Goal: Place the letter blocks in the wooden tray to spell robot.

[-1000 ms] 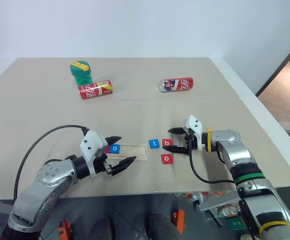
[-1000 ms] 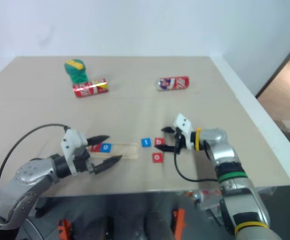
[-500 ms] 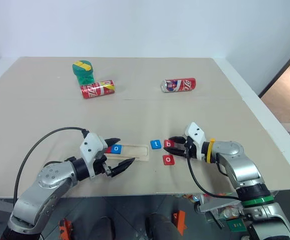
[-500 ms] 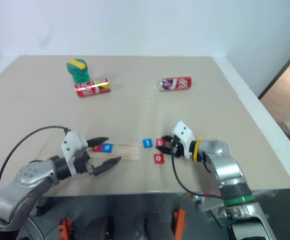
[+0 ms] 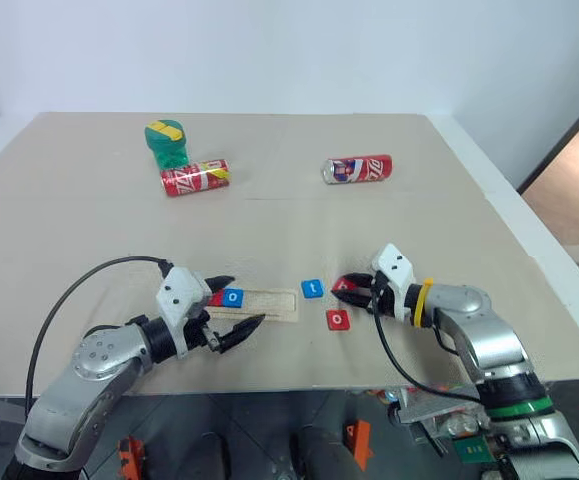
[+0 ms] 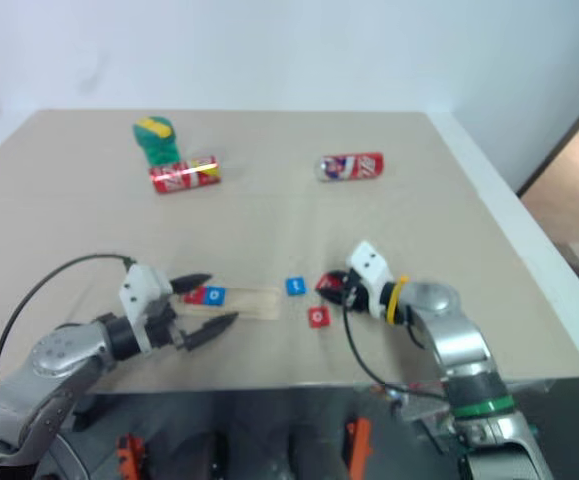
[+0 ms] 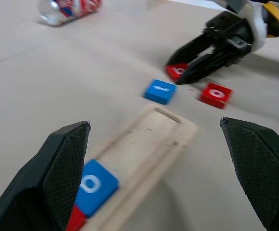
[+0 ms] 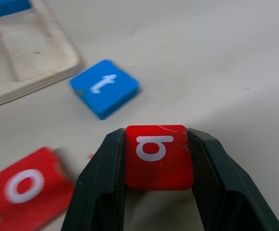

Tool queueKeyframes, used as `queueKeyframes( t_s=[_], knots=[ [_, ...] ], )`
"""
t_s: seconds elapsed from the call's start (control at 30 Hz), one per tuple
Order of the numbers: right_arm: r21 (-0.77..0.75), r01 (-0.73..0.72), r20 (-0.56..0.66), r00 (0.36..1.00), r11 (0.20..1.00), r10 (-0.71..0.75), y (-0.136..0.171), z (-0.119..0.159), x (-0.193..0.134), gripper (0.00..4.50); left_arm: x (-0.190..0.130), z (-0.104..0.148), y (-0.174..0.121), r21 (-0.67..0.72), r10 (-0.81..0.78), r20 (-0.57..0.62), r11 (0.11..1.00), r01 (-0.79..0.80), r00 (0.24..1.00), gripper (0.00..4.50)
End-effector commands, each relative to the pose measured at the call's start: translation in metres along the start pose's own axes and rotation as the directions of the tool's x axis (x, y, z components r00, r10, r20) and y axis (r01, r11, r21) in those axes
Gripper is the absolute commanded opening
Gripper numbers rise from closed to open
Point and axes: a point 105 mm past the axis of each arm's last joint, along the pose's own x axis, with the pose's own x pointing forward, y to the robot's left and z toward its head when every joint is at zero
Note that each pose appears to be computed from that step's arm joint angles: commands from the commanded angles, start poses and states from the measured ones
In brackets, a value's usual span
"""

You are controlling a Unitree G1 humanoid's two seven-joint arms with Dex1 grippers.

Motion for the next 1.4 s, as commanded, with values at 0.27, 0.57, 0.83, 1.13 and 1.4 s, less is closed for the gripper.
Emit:
queueKeyframes(
  t_s=[0.27, 0.57, 0.83, 1.13, 1.4],
  knots=[
    [-0.245, -0.269, 0.075, 0.953, 0.931, 0.295, 0.058, 0.109, 0.042, 1.54, -0.051, -0.002, 0.020, -0.012, 0.176, 0.058, 0.984, -0.176, 0.983, 4.50],
    [-0.244, -0.365, -0.020, 0.928, 0.898, 0.372, 0.089, 0.096, 0.079, 1.54, -0.066, -0.008, 0.027, -0.015, 0.150, 0.023, 0.989, -0.150, 0.988, 4.50],
    [-0.220, -0.399, -0.053, 0.916, 0.890, 0.397, 0.101, 0.088, 0.080, 1.54, -0.062, -0.010, 0.015, -0.035, 0.108, 0.021, 0.994, -0.107, 0.994, 4.50],
    [-0.199, -0.414, -0.053, 0.910, 0.888, 0.412, 0.115, 0.084, 0.082, 1.54, -0.060, -0.012, 0.017, -0.030, 0.103, 0.013, 0.994, -0.103, 0.995, 4.50],
    [-0.184, -0.395, -0.056, 0.919, 0.900, 0.391, 0.117, 0.075, 0.088, 1.54, -0.055, -0.011, 0.013, -0.025, 0.087, 0.018, 0.996, -0.086, 0.996, 4.50]
  ],
)
